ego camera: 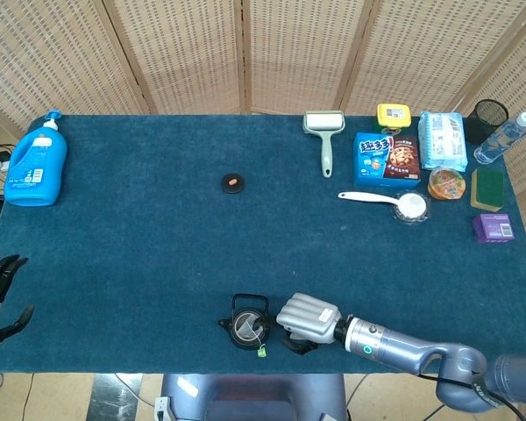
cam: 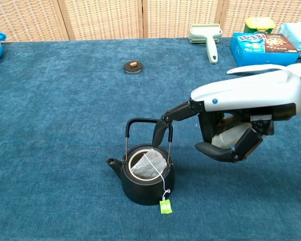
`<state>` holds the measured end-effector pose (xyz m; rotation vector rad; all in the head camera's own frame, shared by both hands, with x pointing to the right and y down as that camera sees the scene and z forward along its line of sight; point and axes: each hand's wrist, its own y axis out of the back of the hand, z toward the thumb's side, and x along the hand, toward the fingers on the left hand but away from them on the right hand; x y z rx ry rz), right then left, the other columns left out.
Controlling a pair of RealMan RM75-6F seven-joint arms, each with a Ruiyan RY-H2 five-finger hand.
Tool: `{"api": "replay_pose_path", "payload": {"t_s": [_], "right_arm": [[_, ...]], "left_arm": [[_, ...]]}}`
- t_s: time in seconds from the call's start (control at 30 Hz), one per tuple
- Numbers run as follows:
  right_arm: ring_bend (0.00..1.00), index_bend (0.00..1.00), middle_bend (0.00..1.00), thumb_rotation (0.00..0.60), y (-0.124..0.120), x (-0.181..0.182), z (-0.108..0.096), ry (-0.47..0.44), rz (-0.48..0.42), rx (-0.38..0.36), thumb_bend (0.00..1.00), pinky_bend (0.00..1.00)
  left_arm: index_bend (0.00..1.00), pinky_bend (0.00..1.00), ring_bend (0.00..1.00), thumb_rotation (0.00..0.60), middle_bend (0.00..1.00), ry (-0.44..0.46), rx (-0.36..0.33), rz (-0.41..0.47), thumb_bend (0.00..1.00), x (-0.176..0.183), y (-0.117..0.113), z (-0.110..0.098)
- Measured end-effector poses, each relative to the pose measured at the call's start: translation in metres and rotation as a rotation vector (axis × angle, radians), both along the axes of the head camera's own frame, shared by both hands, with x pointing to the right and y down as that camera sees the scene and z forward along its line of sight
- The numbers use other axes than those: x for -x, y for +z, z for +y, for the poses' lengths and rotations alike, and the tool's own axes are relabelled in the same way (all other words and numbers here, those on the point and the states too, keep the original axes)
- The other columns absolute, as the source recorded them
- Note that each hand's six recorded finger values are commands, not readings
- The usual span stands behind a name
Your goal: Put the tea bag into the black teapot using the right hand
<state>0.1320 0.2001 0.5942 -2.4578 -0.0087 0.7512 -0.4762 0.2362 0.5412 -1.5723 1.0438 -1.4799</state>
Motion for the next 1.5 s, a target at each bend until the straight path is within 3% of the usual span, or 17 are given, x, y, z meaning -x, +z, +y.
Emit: {"api": "replay_pose_path", "payload": {"t_s": [0.63,1.03,1.5], "right_arm": [[1.00,0.17,1.00,0.600,0.010,0.014,0.004,-0.111,0.101,-0.112,0.72,1.00],[1.00,0.15,1.00,0.600,0.018,0.024,0.008,-0.126,0.124,-0.192,0.72,1.00],[1.00,0.14,1.00,0.600,0.023,0.027,0.017,-0.135,0.151,-0.222,0.72,1.00]], "left_arm": [[0.13,0.11,0.05,0.600,0.13,0.011,0.023,0.004,0.37,-0.005,0.005,0.002],[0.13,0.11,0.05,0.600,0.13,0.003,0.032,0.006,0.36,-0.002,0.007,0.004],[0.13,0.11,0.05,0.600,0.13,-0.005,0.034,0.007,0.37,0.001,0.008,0.005]]}}
